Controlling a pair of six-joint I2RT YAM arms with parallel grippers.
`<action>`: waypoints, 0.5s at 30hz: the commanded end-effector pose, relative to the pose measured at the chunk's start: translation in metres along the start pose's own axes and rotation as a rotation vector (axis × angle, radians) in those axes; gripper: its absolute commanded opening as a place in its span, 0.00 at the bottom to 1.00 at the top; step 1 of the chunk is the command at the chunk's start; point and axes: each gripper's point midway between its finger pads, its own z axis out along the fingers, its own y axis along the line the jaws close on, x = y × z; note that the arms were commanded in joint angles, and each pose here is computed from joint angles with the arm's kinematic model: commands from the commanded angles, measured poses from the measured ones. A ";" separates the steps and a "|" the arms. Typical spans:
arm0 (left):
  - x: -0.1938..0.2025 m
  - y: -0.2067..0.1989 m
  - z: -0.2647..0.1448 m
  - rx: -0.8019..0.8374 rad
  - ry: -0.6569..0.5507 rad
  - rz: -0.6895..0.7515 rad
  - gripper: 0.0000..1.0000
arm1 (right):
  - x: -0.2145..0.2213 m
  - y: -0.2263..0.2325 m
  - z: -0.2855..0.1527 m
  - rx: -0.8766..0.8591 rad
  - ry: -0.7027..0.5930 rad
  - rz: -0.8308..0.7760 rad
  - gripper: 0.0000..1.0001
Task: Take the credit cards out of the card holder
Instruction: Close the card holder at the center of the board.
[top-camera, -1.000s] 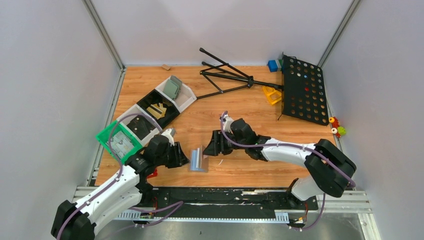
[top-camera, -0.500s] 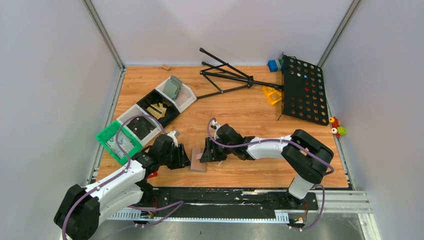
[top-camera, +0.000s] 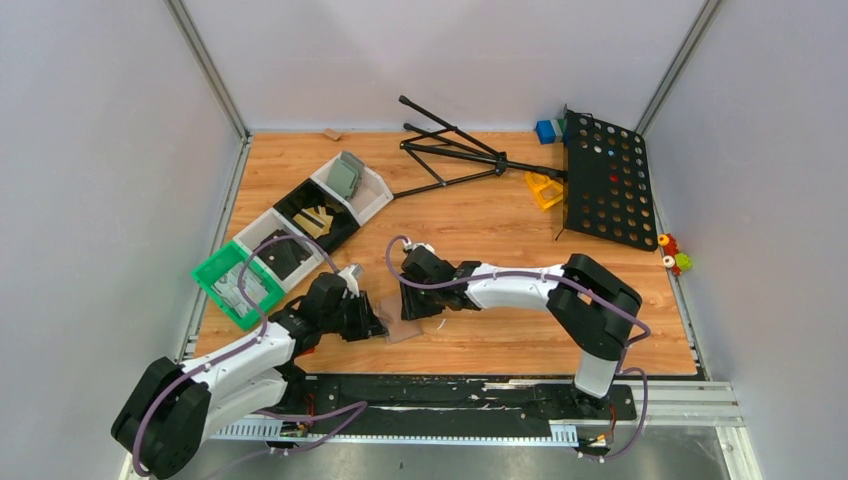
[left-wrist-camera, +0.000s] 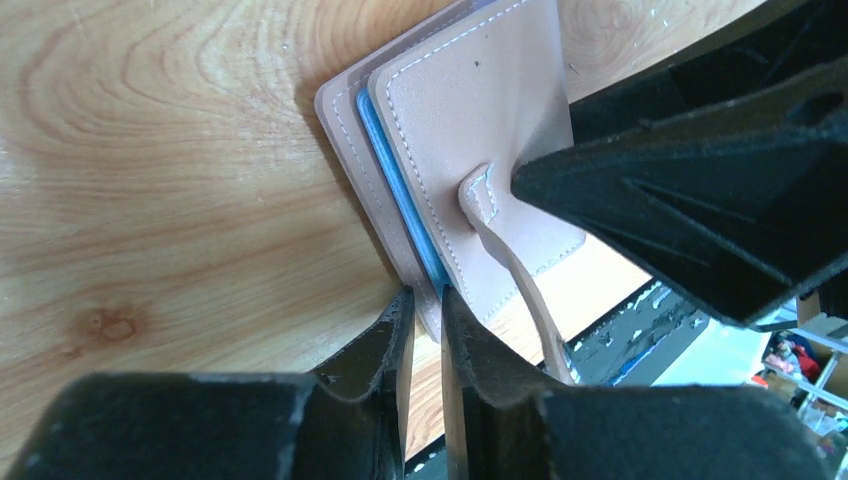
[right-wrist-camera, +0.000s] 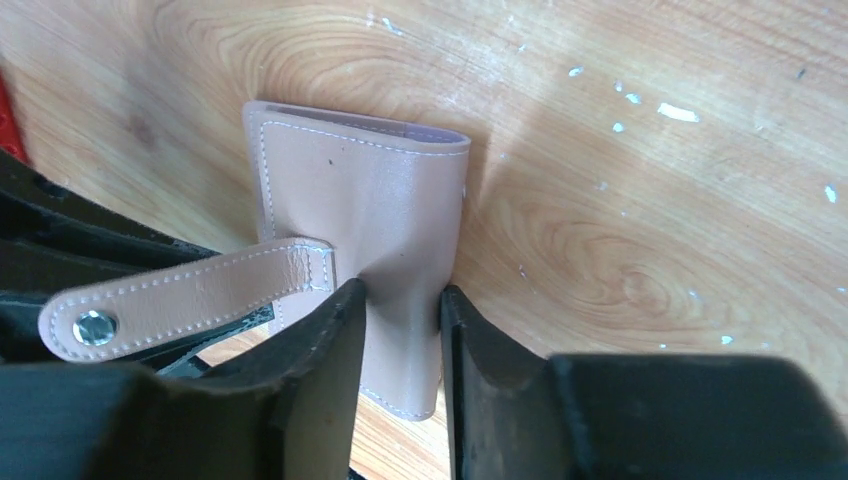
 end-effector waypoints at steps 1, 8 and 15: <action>0.010 0.003 0.004 0.017 0.025 0.002 0.22 | 0.032 -0.017 0.014 0.100 0.111 -0.033 0.28; 0.004 -0.006 -0.008 0.049 -0.023 0.007 0.21 | 0.031 -0.041 0.013 0.348 0.107 -0.166 0.28; 0.001 -0.009 -0.017 0.056 -0.056 -0.006 0.26 | 0.029 -0.018 0.001 0.167 0.064 -0.131 0.36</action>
